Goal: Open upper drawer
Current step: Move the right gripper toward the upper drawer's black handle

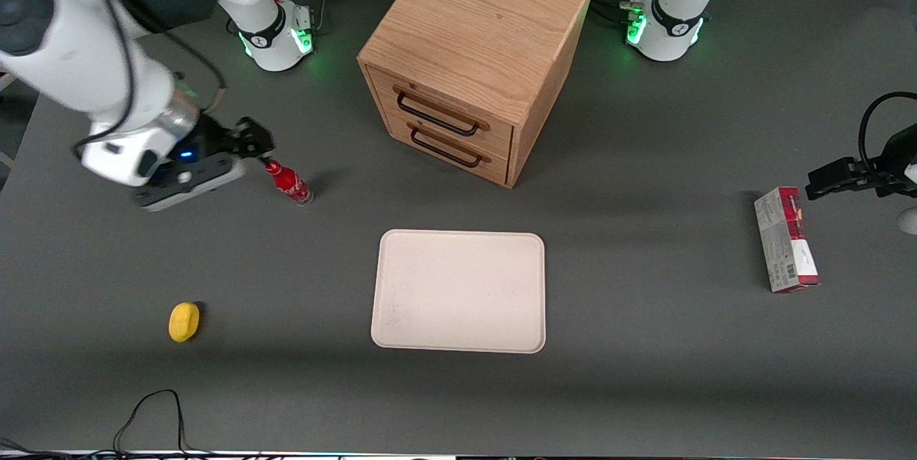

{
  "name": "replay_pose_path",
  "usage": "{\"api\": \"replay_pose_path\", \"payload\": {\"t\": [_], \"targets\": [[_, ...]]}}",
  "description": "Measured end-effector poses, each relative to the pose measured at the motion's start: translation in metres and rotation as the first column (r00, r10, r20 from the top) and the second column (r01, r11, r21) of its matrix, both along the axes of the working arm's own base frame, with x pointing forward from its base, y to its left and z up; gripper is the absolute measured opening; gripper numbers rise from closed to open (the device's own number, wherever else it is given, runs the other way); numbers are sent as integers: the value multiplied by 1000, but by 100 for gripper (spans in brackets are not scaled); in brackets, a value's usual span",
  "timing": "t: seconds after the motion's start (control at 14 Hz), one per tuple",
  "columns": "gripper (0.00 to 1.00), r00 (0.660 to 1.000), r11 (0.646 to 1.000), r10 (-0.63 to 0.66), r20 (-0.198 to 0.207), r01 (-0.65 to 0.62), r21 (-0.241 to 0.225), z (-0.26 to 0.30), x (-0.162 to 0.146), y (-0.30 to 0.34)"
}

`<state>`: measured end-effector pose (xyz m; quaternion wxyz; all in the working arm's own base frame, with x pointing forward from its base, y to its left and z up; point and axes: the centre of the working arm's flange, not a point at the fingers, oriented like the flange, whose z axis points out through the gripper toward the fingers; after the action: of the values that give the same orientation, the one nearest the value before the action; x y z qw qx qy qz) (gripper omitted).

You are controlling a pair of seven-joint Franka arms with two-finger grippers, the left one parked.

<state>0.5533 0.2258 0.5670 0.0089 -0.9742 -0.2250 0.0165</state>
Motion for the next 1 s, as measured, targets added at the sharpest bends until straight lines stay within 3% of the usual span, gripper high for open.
{"api": "replay_pose_path", "payload": {"t": [0.29, 0.79, 1.0], "targets": [[100, 982, 983, 186, -13, -186, -6, -15, -42, 114], [100, 932, 933, 360, -51, -361, -13, -42, -103, 212], [100, 897, 900, 436, -68, -434, 46, -42, -106, 215]]}}
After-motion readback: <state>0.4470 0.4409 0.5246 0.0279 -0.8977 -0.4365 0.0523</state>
